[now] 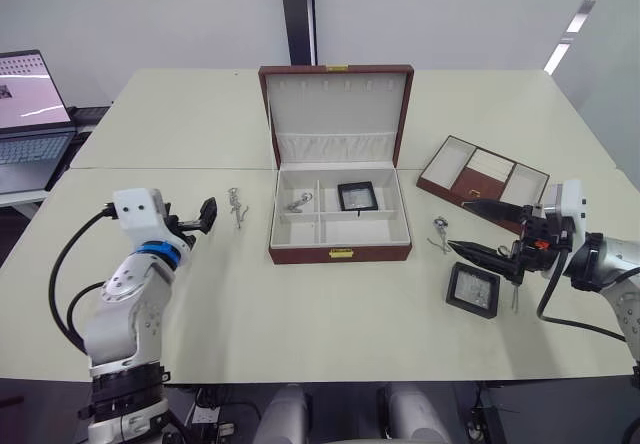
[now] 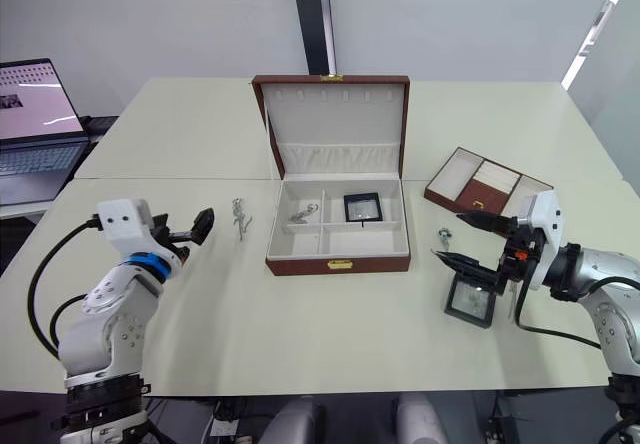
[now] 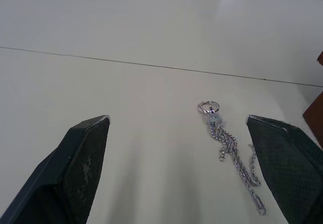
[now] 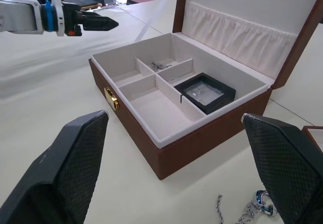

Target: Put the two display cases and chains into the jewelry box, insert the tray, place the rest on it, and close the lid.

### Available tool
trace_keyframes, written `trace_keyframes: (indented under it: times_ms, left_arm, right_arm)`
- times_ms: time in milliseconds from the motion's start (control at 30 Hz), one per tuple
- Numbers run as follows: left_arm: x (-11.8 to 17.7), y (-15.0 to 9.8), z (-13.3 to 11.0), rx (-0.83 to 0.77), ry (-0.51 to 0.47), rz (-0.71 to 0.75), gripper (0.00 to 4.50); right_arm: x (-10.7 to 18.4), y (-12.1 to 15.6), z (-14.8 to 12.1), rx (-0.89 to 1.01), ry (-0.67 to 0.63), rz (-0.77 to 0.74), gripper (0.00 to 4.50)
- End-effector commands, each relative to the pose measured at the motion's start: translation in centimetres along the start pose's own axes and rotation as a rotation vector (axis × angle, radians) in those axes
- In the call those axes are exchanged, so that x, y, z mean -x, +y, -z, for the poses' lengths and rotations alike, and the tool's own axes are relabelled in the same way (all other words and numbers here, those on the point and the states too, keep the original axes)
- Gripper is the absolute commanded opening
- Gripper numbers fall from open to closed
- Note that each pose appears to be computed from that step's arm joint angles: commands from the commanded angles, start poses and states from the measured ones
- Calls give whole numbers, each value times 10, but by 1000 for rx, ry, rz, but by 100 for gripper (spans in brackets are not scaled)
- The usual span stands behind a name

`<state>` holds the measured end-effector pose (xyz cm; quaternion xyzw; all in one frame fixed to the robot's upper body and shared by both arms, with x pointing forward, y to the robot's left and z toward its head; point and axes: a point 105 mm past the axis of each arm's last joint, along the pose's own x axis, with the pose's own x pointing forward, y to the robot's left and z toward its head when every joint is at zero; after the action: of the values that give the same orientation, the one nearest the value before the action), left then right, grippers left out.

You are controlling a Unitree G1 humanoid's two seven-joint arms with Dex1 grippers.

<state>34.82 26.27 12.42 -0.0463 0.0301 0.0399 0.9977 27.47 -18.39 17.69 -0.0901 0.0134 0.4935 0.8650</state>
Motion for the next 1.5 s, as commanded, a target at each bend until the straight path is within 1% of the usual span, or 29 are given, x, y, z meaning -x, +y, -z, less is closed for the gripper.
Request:
trace_keyframes:
  times_ms: [33, 233, 400, 567, 733, 933, 1033, 1233, 1300, 1433, 1467, 1500]
  left_arm:
    - [-8, -19, -7, -23, -41, 9, 448]
    - [-21, -31, 9, -4, -1, -22, 448]
    - [-38, -34, 16, -8, 29, -65, 448]
    - [-50, -43, 21, -27, 58, -41, 448]
    - [-55, -50, 31, -46, 115, -16, 448]
    - [-55, -48, 40, -36, 163, -29, 448]
    - [-54, -47, 45, -33, 184, -37, 390]
    - [-51, -45, 51, -12, 197, -56, 210]
    - [-49, -43, 53, -4, 202, -64, 143]
    - [-47, -43, 54, 5, 203, -72, 28]
    - [-46, -42, 54, 8, 201, -75, 2]
    - [-46, -42, 54, 10, 200, -78, 1]
  right_arm:
    - [-7, 7, -14, 50, -30, -28, 450]
    - [-12, 11, -15, 47, -35, -37, 450]
    - [-14, 10, -13, 44, -24, -26, 450]
    - [-16, 10, -13, 47, -24, -19, 450]
    - [-17, 11, -13, 47, -24, -17, 450]
    - [-17, 10, -13, 44, -23, -15, 450]
    - [-17, 10, -13, 45, -21, -16, 450]
    - [-17, 8, -14, 49, -21, -13, 450]
    - [-16, 8, -13, 46, -19, -12, 450]
    - [-15, 8, -13, 43, -16, -12, 450]
    - [-15, 8, -13, 43, -16, -11, 450]
    - [-15, 8, -13, 43, -17, -11, 450]
